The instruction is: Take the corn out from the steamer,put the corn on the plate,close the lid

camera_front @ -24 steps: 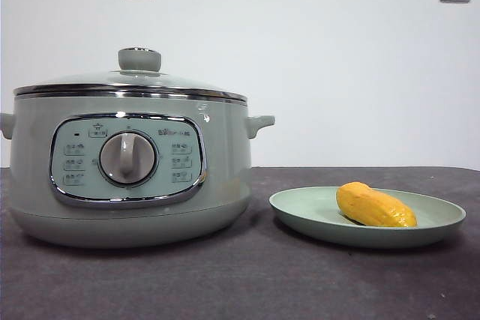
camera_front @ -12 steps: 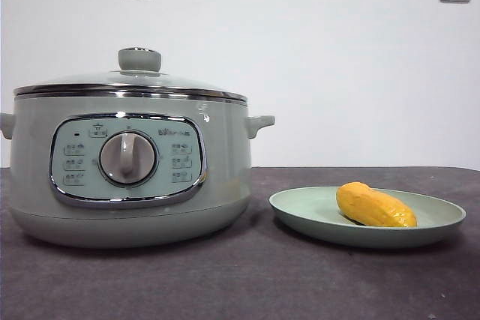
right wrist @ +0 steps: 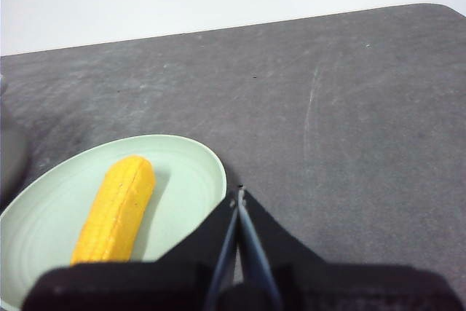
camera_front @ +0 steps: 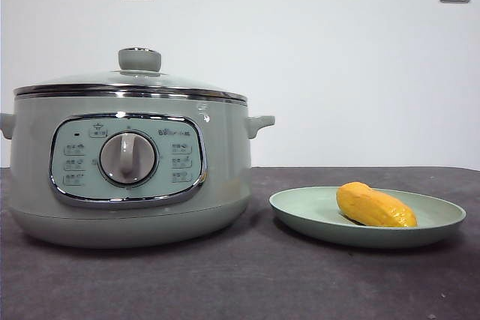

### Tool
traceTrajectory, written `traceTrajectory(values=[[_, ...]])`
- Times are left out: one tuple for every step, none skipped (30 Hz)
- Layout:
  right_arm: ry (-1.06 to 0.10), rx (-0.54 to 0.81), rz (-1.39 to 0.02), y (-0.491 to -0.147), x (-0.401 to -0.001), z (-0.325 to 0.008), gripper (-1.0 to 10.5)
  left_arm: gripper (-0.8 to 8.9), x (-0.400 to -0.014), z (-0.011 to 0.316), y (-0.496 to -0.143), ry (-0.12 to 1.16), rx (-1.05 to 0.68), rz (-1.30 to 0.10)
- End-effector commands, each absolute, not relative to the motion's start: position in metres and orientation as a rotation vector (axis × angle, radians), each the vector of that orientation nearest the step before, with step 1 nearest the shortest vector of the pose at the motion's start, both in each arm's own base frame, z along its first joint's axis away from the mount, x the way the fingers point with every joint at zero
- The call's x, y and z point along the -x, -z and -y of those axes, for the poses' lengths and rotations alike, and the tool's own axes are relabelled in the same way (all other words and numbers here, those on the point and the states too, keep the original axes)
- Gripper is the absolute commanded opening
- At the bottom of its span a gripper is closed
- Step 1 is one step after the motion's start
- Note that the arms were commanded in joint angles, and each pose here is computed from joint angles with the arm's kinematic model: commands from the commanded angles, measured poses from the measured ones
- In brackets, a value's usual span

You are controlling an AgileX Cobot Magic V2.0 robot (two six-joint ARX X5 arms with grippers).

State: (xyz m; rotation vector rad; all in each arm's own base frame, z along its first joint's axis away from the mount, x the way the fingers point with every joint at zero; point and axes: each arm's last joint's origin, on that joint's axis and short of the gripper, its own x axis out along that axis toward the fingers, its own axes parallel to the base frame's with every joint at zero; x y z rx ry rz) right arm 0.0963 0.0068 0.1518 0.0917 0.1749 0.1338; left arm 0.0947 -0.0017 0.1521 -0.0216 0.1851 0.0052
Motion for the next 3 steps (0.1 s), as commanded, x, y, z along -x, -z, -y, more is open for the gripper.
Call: traceTrajectory(values=[[-0.13, -0.101, -0.196, -0.1473, -0.0966, -0.0068, 0.0, -0.03, -0.0953, 0.0016, -0.1479, -0.004, 0.027, -0.193], [-0.13, -0.101, -0.196, -0.1473, -0.0966, -0.0068, 0.0, -0.03, -0.0953, 0.0015, -0.1479, -0.004, 0.027, -0.193], [-0.13, -0.101, -0.196, -0.1473, -0.0966, -0.0068, 0.0, -0.03, -0.0953, 0.0015, -0.1479, -0.004, 0.027, -0.193]])
